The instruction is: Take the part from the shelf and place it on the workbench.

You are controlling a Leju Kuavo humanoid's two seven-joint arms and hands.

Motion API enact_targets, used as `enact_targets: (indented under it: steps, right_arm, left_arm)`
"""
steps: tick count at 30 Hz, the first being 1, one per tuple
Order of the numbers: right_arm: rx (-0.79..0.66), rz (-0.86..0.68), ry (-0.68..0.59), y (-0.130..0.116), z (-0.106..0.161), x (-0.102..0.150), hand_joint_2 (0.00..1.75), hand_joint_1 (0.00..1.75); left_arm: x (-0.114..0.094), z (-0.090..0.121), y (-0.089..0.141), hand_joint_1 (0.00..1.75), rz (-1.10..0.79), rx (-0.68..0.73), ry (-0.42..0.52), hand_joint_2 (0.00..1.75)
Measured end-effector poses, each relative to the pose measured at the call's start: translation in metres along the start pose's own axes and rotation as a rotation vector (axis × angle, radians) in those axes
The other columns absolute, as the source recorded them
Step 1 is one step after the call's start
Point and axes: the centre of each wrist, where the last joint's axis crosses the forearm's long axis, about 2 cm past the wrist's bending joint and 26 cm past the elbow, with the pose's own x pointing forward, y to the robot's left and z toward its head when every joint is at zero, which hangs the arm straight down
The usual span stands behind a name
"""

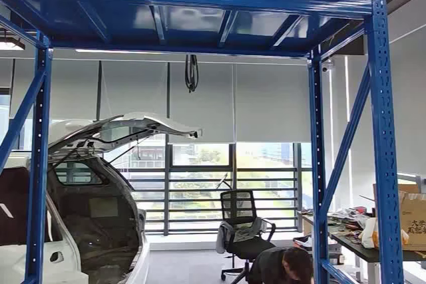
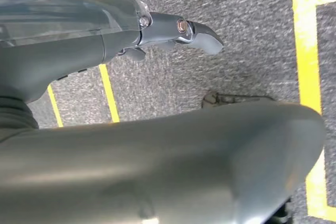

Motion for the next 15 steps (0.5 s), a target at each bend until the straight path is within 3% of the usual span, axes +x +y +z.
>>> enact_targets:
  steps: [6, 15]
  right_arm:
    - [0.001, -0.026, -0.138, -0.001, -0.004, 0.025, 0.0, 0.0]
    - [-0.048, -0.025, -0.503, -0.016, -0.003, 0.104, 0.0, 0.0]
  left_arm:
    - [0.003, -0.001, -0.001, 0.0, 0.012, 0.011, -0.015, 0.0]
    - [0.006, -0.002, -0.004, 0.0, 0.03, 0.02, -0.029, 0.0]
